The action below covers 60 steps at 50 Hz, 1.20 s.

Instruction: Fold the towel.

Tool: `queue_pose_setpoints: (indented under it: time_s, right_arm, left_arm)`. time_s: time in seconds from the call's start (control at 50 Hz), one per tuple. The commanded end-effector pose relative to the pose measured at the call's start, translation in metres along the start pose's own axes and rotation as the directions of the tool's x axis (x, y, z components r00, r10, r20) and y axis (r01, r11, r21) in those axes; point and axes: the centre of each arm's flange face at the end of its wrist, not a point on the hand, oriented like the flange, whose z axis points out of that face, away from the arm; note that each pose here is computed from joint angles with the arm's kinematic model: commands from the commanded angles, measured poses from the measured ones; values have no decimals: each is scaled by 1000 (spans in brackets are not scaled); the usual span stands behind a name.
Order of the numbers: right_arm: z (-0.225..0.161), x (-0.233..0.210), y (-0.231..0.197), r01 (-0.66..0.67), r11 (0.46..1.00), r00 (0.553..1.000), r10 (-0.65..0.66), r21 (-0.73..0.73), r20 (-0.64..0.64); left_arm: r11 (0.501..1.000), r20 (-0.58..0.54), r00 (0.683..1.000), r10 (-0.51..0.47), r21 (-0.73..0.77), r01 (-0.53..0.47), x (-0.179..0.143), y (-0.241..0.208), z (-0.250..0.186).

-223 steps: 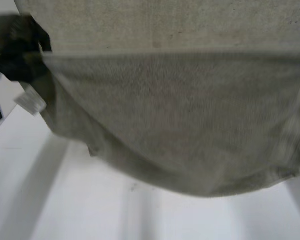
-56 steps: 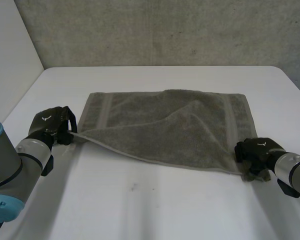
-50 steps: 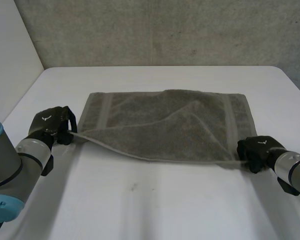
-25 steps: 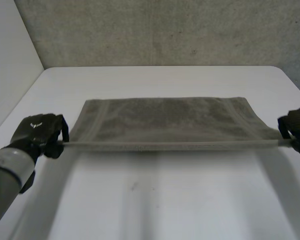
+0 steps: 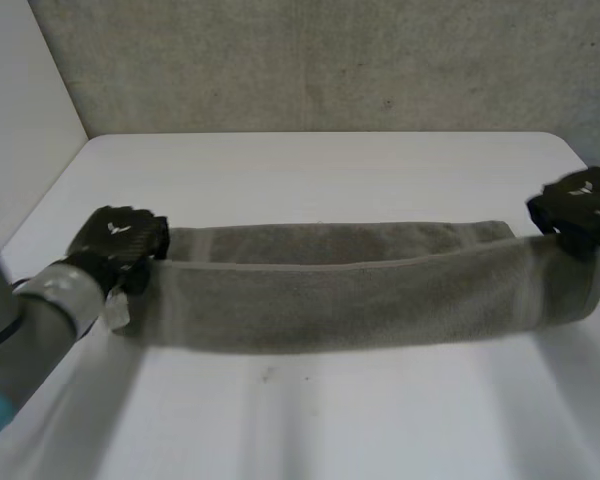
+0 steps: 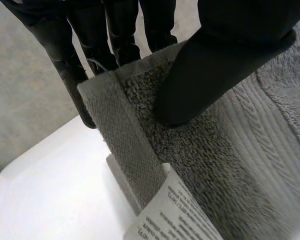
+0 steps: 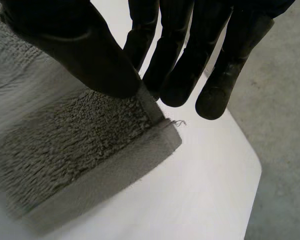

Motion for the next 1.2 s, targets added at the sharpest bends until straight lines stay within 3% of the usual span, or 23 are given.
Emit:
queue_pose_setpoints:
  time_s: [0.02, 0.28, 0.5, 0.6, 0.64, 0.76, 0.96, 1.2]
  right_arm:
    - [52, -7, -12, -2, 999, 998, 5, 51, -56]
    - [128, -18, -14, 10, 997, 987, 3, 80, -161]
    - [149, -24, -18, 13, 992, 984, 9, 125, -177]
    - [140, -18, -27, -49, 989, 981, 75, 142, -180]
    - [124, -11, -34, -128, 981, 974, 152, 146, -168]
    - [87, -12, -33, -198, 974, 969, 212, 109, -128]
    - [32, -25, 20, -259, 966, 963, 255, -30, -87]
    - [42, -41, 68, -283, 959, 956, 280, -21, -94]
  left_arm:
    - [999, 51, 998, -35, 26, 33, -9, -1, 72]
    - [993, 88, 996, -20, 115, 10, -18, -1, 145]
    - [995, 73, 997, -28, 95, 21, -12, 19, 162]
    - [996, 73, 997, -31, 86, 25, -11, 16, 156]
    - [997, 69, 997, -45, 70, 40, -9, 8, 141]
    - [995, 57, 994, -95, 47, 92, -7, -2, 103]
    - [965, 43, 969, -242, 110, 236, 0, -18, 30]
    - [956, 39, 966, -255, 158, 246, 7, -11, 22]
